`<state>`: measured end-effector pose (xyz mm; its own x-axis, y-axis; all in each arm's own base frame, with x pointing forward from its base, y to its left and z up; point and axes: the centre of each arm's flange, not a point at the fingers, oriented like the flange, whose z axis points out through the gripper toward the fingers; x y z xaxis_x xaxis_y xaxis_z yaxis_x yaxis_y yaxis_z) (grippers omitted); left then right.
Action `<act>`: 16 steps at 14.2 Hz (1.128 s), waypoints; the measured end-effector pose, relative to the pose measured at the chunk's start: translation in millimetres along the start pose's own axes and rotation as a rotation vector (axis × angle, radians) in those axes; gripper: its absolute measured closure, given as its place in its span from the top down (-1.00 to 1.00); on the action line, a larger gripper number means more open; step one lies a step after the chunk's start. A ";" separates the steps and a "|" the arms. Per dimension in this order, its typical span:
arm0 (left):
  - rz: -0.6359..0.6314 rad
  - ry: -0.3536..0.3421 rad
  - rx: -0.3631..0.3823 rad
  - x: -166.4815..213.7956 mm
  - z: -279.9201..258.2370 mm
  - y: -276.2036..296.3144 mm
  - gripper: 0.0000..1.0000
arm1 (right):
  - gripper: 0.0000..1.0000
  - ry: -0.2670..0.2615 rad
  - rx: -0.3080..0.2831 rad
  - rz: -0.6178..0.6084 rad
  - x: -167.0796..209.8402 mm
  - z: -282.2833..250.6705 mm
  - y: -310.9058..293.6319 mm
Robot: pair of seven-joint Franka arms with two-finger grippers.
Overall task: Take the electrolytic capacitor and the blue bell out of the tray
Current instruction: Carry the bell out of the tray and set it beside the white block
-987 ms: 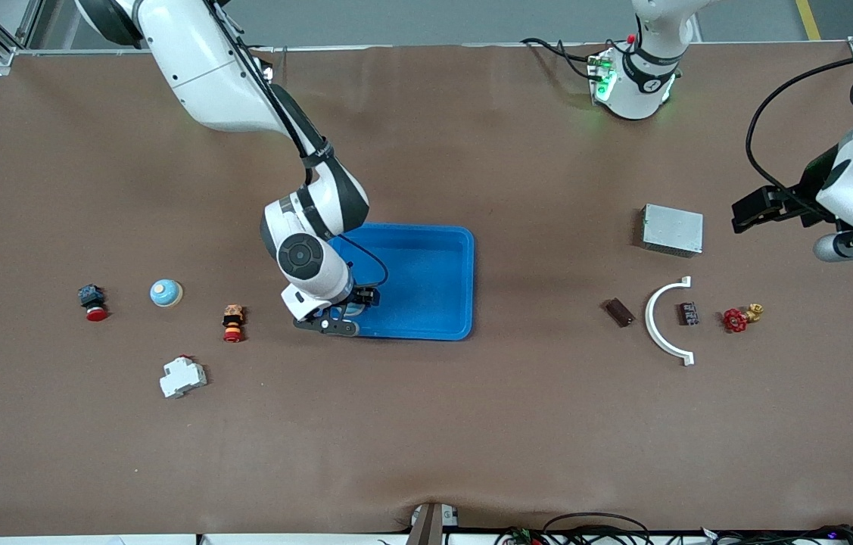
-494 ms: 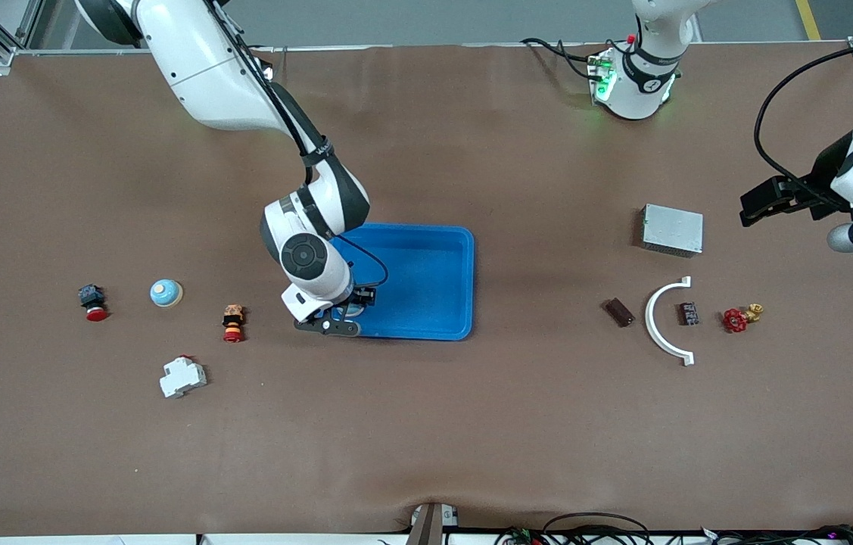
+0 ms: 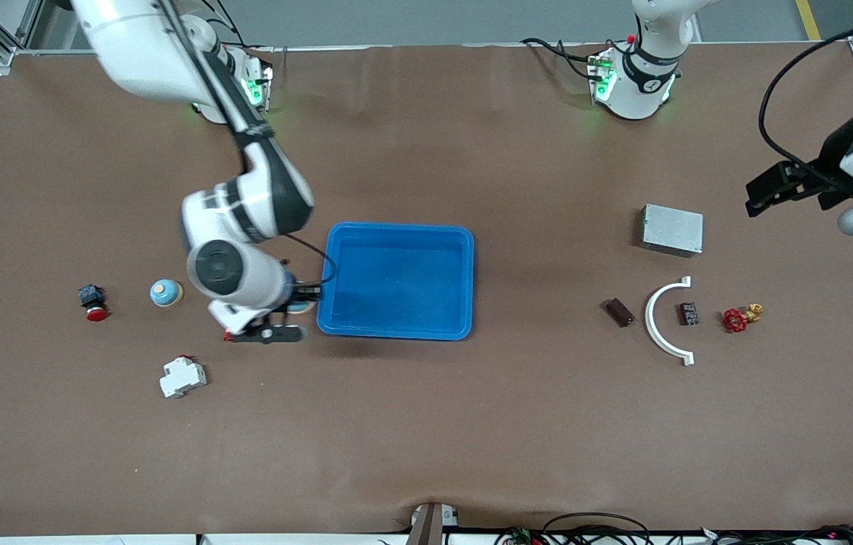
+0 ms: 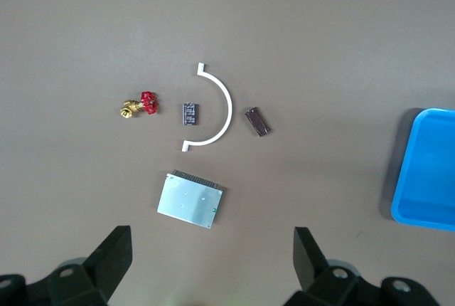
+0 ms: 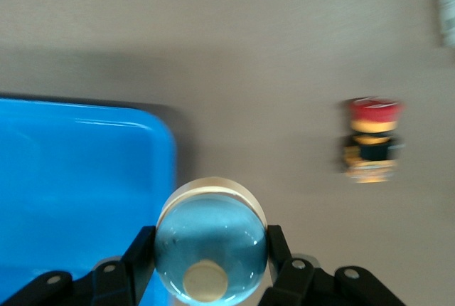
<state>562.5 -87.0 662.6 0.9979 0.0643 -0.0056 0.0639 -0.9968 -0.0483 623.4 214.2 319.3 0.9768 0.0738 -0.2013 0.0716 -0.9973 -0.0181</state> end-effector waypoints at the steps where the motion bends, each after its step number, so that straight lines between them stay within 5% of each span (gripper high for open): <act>1: 0.005 0.006 0.015 -7.9 -5.6 6.3 1.00 | 0.35 -0.011 -0.007 -0.052 2.2 -11.7 30.1; 8: 0.006 -0.044 0.069 -50.8 -2.1 2.9 1.00 | 0.35 0.016 -0.068 -0.345 24.3 -62.2 231.8; 16: -0.001 -0.025 0.018 -51.3 4.7 -1.3 1.00 | 0.35 0.027 -0.071 -0.542 80.8 56.4 333.3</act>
<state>511.2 -88.8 658.3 0.9973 0.0664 -0.0308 0.0642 -0.9957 -0.0665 714.8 -112.0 241.7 0.8008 0.5782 -0.1563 0.5788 -0.8142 -0.0458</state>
